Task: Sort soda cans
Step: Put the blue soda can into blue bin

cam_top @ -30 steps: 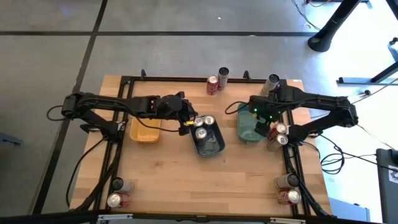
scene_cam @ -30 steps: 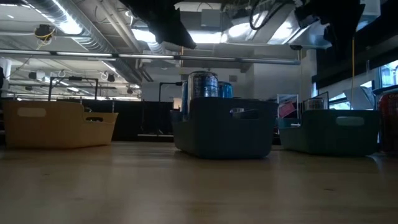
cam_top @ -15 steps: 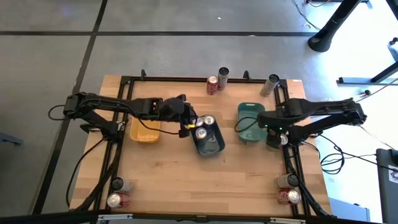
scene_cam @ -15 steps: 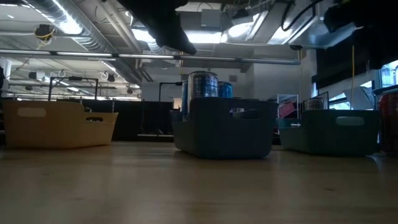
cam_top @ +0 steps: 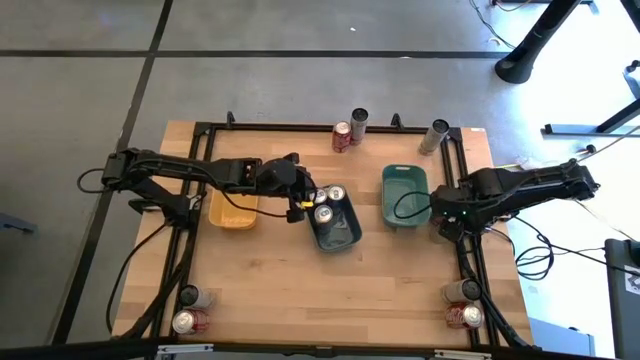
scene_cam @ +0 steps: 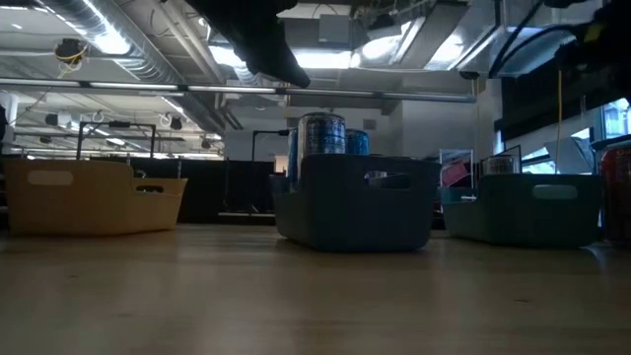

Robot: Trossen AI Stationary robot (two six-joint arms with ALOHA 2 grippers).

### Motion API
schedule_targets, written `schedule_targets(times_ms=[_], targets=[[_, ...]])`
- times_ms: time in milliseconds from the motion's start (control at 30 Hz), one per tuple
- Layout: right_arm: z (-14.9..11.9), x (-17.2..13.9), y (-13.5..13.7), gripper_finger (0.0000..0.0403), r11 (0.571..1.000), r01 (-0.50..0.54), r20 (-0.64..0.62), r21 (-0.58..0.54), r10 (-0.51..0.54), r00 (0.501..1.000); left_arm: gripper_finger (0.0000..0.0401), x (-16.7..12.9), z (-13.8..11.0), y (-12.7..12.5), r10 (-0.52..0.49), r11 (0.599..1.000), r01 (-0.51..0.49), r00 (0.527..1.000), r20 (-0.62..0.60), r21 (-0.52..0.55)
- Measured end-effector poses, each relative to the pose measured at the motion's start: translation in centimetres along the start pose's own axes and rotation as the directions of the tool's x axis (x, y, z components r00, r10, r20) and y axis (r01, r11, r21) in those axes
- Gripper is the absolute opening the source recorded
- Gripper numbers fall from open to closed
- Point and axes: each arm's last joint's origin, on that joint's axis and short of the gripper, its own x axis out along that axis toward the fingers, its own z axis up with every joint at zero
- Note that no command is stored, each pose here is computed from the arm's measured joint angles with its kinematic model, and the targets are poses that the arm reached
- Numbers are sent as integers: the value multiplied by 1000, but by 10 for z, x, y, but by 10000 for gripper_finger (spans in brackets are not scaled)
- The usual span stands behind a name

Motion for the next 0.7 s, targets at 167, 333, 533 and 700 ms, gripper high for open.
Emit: schedule_targets(times_ms=[167, 333, 533, 700], targets=[[-1, 5, 0, 324, 1000, -7, -33, 2, 7, 999, 15, 0, 0, 0, 0, 1000, 0, 1000, 1, 1], [-2, 10, 0, 324, 1000, -18, -70, -2, 17, 997, 15, 0, 0, 0, 0, 1000, 0, 1000, 1, 1], [0, 12, 2, 324, 999, -43, -49, 4, 43, 998, 15, 0, 0, 0, 1, 1000, -1, 1000, 2, 1], [2, 14, 4, 324, 1000, -28, -70, 5, 28, 997, 15, 0, 0, 0, 1, 1000, -1, 1000, 1, 1]])
